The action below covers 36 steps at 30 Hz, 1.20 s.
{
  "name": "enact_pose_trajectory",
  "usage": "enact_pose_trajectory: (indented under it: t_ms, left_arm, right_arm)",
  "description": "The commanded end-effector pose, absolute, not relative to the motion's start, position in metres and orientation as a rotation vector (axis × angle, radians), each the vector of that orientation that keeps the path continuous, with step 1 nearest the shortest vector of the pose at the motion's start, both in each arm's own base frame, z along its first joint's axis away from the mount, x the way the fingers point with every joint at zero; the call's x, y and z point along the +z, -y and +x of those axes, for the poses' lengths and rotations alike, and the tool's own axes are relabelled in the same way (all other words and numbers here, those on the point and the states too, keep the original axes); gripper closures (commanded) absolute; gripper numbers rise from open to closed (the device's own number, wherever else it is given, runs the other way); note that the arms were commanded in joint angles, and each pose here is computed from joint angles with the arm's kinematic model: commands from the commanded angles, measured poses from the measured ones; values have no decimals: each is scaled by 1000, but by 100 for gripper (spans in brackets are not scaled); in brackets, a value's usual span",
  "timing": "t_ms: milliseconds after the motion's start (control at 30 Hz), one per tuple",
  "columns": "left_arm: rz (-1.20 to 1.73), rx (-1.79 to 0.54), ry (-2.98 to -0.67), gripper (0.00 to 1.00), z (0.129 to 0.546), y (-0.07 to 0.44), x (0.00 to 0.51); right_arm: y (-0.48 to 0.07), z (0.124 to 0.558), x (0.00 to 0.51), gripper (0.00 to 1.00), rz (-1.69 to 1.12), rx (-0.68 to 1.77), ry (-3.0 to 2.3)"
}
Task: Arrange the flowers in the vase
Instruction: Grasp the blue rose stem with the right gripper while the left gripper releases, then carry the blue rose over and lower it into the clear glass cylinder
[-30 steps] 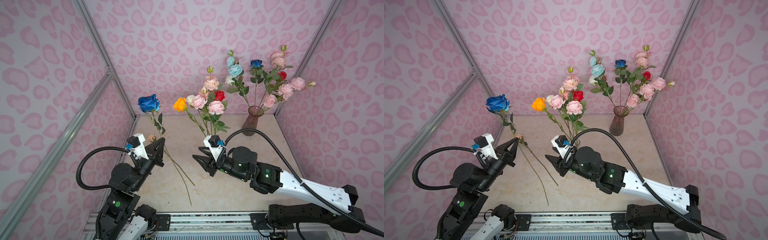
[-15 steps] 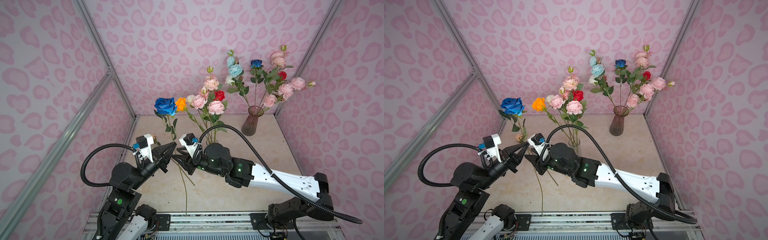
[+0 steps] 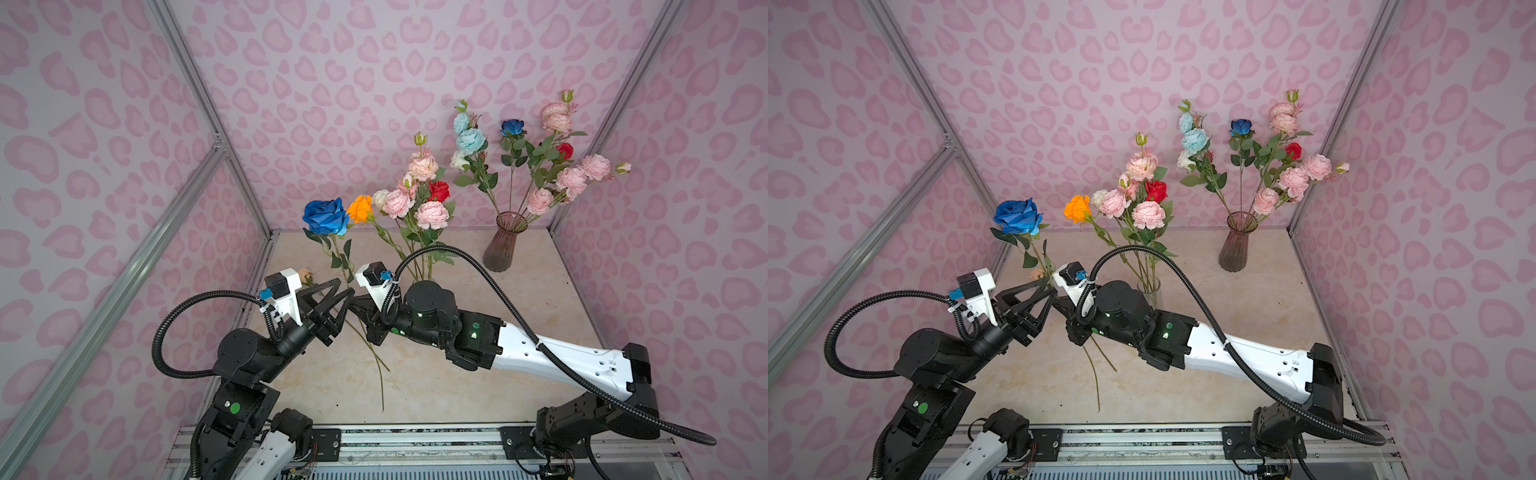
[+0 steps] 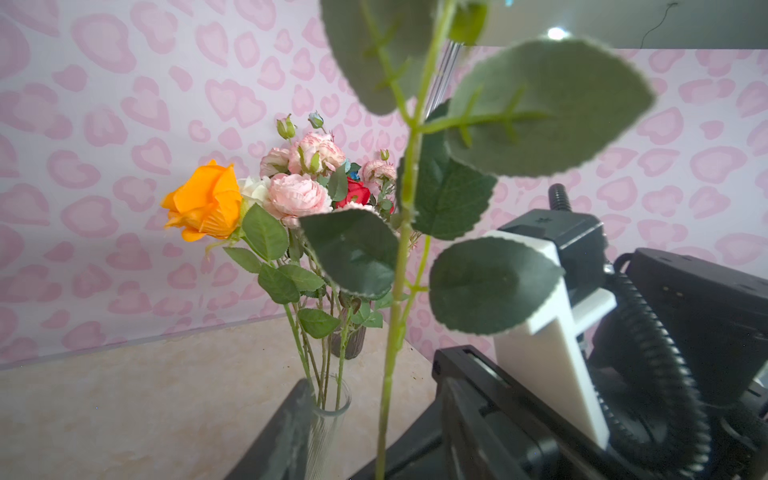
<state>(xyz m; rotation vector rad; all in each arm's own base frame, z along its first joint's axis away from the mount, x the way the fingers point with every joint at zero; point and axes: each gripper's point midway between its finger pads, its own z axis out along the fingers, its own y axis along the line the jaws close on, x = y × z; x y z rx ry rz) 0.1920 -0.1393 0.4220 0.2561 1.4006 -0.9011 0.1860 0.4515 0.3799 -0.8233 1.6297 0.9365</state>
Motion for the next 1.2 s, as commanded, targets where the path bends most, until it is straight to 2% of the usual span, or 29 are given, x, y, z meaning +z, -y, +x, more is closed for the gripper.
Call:
enact_pose_trajectory:
  t_ms: [0, 167, 333, 567, 967, 1167]
  left_arm:
    - [140, -798, -1391, 40, 195, 115, 423]
    - [-40, -673, -1397, 39, 198, 79, 402]
    - [-89, -629, -1391, 39, 195, 67, 394]
    - [-68, -626, -1411, 39, 197, 70, 393]
    - [-53, -650, -1454, 39, 203, 78, 381]
    - [-51, -647, -1474, 39, 206, 80, 377]
  right_arm:
    - [-435, 197, 389, 100, -783, 828, -1599]
    - [-387, 215, 435, 100, -682, 598, -1484]
    - [-339, 239, 488, 100, -549, 322, -1339]
    - [-316, 279, 509, 100, -428, 127, -1234]
    - [-312, 309, 527, 100, -379, 96, -1184]
    - [-304, 324, 517, 100, -361, 116, -1219]
